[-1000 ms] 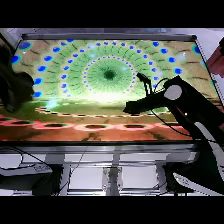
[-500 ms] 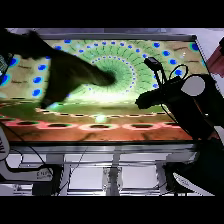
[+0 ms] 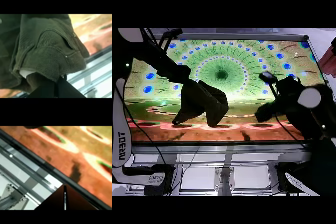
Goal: Fold the clothes and pants, and hang the long-sleeved shirts on hangers.
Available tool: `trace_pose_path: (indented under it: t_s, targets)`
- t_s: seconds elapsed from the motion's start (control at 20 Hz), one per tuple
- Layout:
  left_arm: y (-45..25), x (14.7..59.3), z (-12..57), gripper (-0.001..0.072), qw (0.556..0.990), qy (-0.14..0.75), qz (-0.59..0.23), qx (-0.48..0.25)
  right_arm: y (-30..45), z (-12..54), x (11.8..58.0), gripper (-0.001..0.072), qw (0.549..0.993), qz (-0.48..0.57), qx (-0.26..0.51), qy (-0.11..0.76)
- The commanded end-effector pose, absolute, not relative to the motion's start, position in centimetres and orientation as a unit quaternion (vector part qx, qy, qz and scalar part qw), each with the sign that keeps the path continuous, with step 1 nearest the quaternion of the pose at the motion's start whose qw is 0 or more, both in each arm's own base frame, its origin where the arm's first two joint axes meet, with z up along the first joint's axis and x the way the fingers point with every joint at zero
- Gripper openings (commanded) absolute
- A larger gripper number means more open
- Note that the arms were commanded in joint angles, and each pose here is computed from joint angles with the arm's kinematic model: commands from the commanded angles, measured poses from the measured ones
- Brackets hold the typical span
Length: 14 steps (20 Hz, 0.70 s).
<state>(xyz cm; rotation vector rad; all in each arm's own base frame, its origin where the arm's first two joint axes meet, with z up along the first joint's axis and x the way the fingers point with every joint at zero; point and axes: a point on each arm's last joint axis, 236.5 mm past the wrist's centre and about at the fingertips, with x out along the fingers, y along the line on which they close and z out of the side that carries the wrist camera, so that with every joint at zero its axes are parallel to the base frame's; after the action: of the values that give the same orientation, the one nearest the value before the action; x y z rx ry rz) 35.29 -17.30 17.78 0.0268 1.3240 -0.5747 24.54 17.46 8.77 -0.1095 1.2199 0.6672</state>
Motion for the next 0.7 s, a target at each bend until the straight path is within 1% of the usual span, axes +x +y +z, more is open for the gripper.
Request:
trace_pose_path:
  t_s: [0.0, 0.05, 0.1, 0.15, 0.2, 0.25, 0.35, 0.4, 0.45, 0.65]
  targets:
    - [-17.0, 34.6, 17.4, 0.0017, 0.744, 0.619, -0.249, 0.027, 19.7, 6.8, 21.0, 0.0022, 0.759, 0.356, 0.013, 0.546]
    - [-17.1, 34.9, 17.7, 0.0017, 0.752, 0.609, -0.250, 0.025, 21.3, 6.6, 20.0, 0.0051, 0.752, 0.389, 0.044, 0.531]
    - [-17.2, 35.5, 18.4, 0.0017, 0.765, 0.594, -0.248, 0.019, 22.8, 6.6, 19.3, 0.0134, 0.743, 0.419, 0.076, 0.517]
    - [-17.5, 36.2, 19.4, 0.0017, 0.784, 0.569, -0.248, 0.011, 24.3, 6.8, 18.9, 0.0246, 0.734, 0.449, 0.105, 0.498]
    - [-17.9, 36.7, 20.6, 0.0016, 0.801, 0.545, -0.250, -0.003, 25.4, 7.1, 19.0, 0.0319, 0.732, 0.469, 0.128, 0.477]
    - [-18.4, 37.0, 22.0, 0.0017, 0.815, 0.520, -0.256, -0.014, 26.0, 7.2, 19.4, 0.0353, 0.734, 0.480, 0.140, 0.459]
    - [-18.8, 37.2, 23.7, 0.0017, 0.831, 0.489, -0.263, -0.025, 26.6, 6.8, 20.6, 0.0361, 0.740, 0.480, 0.153, 0.445]
    - [-18.8, 37.3, 24.3, 0.0017, 0.837, 0.479, -0.262, -0.031, 26.9, 6.4, 20.9, 0.0477, 0.736, 0.485, 0.157, 0.446]
    - [-18.9, 37.4, 24.9, 0.0017, 0.843, 0.471, -0.259, -0.039, 27.4, 6.1, 21.0, 0.0529, 0.728, 0.494, 0.163, 0.447]
    - [-19.6, 39.0, 27.4, 0.0017, 0.868, 0.418, -0.257, -0.078, 30.4, 5.0, 21.8, 0.0529, 0.699, 0.521, 0.208, 0.443]
